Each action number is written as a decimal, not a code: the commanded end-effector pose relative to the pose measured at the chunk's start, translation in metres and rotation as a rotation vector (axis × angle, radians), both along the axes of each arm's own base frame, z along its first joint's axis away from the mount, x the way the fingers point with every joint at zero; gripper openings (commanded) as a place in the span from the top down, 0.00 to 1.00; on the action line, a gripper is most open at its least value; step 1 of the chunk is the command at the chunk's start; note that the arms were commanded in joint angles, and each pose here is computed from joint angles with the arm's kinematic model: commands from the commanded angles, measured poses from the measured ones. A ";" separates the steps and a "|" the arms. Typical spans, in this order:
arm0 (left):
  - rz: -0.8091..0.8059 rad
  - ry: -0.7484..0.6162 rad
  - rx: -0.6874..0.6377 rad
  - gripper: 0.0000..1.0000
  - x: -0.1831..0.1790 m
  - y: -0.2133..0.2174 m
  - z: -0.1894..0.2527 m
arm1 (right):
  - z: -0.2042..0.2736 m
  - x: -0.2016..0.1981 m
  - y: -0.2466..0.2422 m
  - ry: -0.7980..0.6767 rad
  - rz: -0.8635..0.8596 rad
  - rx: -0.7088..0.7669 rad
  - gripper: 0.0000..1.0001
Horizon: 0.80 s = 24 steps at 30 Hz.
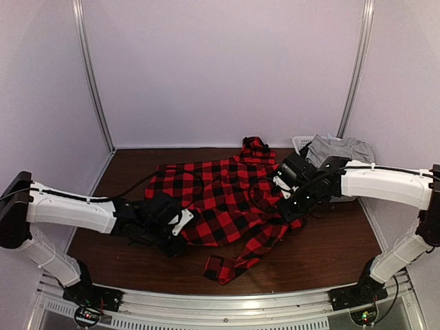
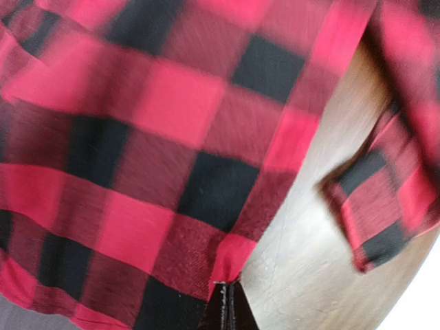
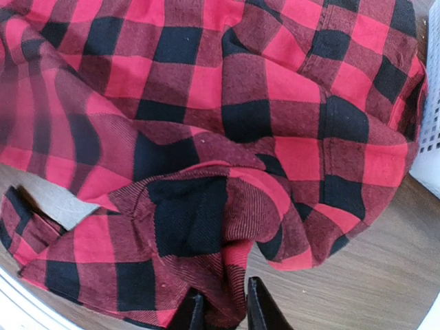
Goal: Fold and stack the long sleeve shirts
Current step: Pick up the flattened shirt from the center of the board, then pick up the sleeve from the center of the board.
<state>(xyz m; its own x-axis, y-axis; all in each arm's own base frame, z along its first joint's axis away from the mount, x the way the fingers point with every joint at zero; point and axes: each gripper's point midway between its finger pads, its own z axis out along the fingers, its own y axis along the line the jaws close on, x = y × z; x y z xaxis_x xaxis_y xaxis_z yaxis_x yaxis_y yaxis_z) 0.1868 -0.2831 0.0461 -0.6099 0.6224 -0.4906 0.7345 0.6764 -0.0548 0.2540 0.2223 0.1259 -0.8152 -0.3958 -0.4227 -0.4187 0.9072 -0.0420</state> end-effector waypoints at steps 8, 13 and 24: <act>0.194 -0.038 -0.396 1.00 0.074 0.013 0.095 | 0.031 -0.021 0.049 -0.072 0.044 0.181 0.27; 0.253 -0.059 -0.430 1.00 0.113 0.024 0.106 | 0.026 -0.047 0.068 -0.107 0.048 0.221 0.17; 0.351 -0.099 -0.460 1.00 0.170 0.040 0.114 | -0.022 -0.120 0.151 -0.030 0.210 0.331 0.19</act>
